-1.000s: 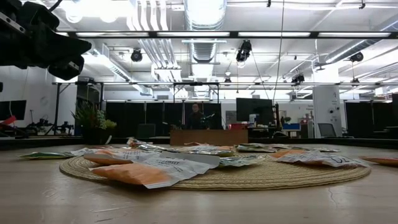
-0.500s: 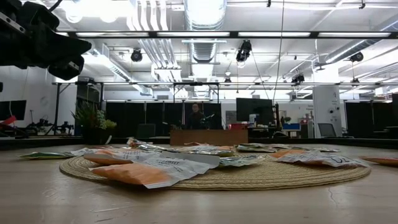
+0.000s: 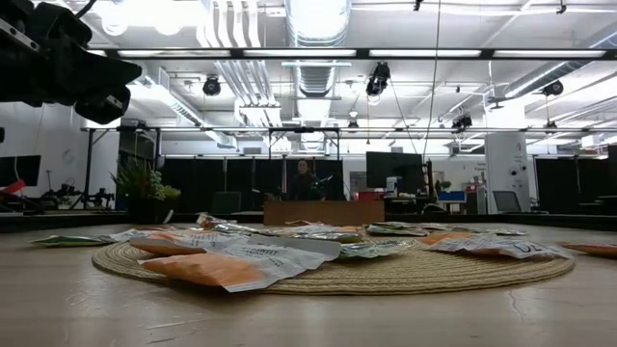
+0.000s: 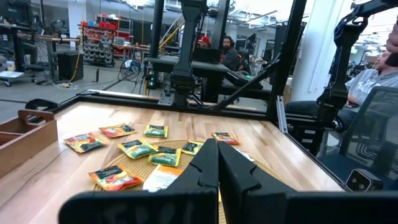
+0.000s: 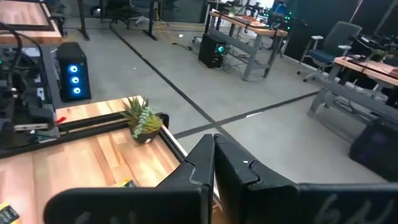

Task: Pick & Place Tea
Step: Put the yellow tea bag into the right section of the wooden organizer

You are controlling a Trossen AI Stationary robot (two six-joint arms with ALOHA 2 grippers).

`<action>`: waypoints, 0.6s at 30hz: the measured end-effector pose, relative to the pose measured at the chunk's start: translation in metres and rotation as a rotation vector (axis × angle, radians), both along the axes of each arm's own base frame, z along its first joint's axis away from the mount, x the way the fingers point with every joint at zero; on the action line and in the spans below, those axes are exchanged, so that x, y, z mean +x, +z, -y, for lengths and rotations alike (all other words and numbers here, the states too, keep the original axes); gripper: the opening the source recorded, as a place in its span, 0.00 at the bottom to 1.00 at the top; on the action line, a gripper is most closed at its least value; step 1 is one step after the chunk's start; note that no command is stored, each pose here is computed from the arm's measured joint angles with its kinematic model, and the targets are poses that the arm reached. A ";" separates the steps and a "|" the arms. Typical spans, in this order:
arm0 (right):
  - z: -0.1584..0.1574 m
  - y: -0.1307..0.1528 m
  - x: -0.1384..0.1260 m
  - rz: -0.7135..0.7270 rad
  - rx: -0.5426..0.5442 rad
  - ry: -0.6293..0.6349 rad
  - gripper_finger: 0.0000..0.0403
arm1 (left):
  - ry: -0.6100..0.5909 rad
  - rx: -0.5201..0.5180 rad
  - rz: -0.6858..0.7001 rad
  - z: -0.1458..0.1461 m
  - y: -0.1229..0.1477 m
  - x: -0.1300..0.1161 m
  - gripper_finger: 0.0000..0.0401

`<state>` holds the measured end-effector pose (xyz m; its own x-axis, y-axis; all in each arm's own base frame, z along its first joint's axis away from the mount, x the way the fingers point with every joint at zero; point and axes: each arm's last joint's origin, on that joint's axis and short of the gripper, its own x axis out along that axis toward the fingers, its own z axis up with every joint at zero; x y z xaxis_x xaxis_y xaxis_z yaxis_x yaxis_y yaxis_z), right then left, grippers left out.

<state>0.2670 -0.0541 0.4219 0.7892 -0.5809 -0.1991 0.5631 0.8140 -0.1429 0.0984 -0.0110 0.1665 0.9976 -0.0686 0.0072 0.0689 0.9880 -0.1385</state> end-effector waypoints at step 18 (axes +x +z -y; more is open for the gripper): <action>0.027 -0.033 -0.013 -0.314 0.094 0.110 0.02 | 0.000 0.000 0.000 0.000 0.000 0.000 0.00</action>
<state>0.2538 -0.0806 0.3884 0.7380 -0.4631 -0.4908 0.4116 0.8853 -0.2164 0.0984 -0.0110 0.1665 0.9976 -0.0686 0.0074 0.0690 0.9880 -0.1383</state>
